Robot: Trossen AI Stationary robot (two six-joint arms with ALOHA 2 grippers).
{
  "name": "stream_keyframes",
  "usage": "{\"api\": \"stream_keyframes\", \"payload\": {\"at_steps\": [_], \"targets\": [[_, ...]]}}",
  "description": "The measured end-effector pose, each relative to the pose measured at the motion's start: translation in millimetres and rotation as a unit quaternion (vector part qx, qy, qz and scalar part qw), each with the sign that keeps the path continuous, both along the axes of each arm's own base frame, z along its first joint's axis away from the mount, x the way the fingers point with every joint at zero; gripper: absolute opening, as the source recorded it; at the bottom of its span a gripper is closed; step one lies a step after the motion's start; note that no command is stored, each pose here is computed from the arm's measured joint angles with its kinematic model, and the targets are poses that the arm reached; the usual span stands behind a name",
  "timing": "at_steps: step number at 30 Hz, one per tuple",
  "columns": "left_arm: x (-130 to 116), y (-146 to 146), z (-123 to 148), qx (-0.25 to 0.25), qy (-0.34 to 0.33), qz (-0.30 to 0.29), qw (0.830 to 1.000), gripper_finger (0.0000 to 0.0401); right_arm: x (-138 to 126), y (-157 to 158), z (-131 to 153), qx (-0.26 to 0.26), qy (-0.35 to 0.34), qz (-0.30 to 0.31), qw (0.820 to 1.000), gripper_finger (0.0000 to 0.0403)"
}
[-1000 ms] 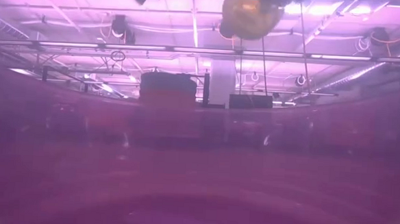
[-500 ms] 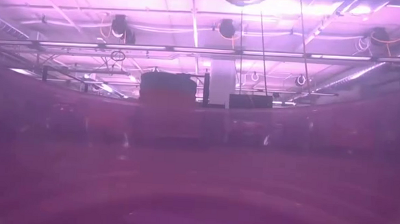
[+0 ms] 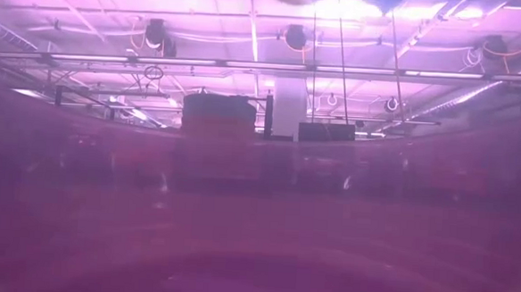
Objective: Place and stack bowls onto a shelf
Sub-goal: Stack the green bowl on the orange bowl on the shelf
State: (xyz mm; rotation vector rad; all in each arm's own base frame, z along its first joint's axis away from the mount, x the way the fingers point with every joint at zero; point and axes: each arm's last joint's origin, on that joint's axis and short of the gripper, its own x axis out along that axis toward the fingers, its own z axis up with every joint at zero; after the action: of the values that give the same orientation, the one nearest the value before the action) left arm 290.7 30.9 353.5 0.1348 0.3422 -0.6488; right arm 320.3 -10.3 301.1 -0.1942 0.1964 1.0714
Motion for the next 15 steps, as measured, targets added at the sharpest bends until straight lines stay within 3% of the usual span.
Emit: {"api": "stream_keyframes", "payload": {"at_steps": [8,15], "targets": [[13.7,-0.3,-18.5,-0.018,0.035,-0.028,0.999,0.0062,7.1,-8.0,-5.0,0.023,0.000,0.009,1.000,0.0000],[17.4,0.1,-19.7,0.004,0.011,-0.040,0.999,0.0062,6.5,-7.6,-3.7,0.033,-0.006,0.026,0.999,0.0000]]}}
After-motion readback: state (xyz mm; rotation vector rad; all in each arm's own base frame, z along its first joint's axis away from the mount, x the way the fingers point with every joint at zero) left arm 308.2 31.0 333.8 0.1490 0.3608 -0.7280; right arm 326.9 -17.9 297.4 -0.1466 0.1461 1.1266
